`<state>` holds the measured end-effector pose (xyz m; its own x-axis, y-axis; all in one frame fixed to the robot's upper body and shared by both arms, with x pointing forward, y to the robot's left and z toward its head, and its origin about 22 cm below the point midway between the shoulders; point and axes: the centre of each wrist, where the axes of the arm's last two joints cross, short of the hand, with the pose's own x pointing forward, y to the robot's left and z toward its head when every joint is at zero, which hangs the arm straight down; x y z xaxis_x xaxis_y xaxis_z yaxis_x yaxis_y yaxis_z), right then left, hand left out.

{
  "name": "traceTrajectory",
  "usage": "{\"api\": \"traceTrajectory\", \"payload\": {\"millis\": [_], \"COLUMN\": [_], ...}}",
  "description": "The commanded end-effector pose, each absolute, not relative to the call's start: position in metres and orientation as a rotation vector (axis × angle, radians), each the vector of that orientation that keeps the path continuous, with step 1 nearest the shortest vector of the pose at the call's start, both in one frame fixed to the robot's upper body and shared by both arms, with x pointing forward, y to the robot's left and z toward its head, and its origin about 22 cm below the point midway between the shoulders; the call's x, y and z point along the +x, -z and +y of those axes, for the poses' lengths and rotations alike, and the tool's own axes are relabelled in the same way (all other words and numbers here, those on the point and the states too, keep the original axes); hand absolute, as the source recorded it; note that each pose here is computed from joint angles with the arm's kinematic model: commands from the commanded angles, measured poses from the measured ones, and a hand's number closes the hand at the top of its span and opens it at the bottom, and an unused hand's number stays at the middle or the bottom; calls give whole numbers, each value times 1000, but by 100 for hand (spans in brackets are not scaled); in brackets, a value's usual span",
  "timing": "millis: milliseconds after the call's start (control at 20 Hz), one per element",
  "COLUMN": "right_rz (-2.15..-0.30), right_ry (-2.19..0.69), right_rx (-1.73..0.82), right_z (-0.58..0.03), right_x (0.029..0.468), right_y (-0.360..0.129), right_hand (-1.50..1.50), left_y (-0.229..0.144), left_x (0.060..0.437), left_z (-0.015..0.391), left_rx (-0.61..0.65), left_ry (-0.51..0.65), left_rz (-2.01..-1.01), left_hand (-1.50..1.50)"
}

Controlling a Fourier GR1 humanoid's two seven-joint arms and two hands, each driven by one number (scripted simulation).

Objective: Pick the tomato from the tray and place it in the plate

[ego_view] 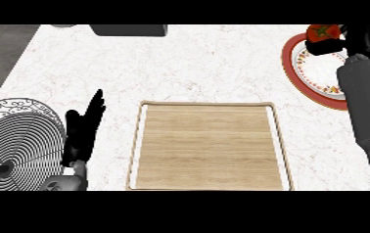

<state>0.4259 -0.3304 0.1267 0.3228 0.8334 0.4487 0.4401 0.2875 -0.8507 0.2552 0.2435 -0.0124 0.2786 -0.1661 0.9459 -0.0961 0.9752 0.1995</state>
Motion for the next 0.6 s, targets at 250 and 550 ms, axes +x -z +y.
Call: {"api": "traceTrajectory", "payload": {"millis": [250,550], "right_rz": [-1189,-1046], "right_ry": [-376,-462], "right_rx": [-1351,-1191], "right_z": [-382,-401], "right_x": [422,406], "right_y": [-108,-79], "right_hand": [150,150], "left_y": [13,9], "left_x": [262,257], "left_z": [233,239], "left_rx": [231,215], "left_ry": [65,72], "left_rz": [-1297,-1312], "left_hand": [0,0]}}
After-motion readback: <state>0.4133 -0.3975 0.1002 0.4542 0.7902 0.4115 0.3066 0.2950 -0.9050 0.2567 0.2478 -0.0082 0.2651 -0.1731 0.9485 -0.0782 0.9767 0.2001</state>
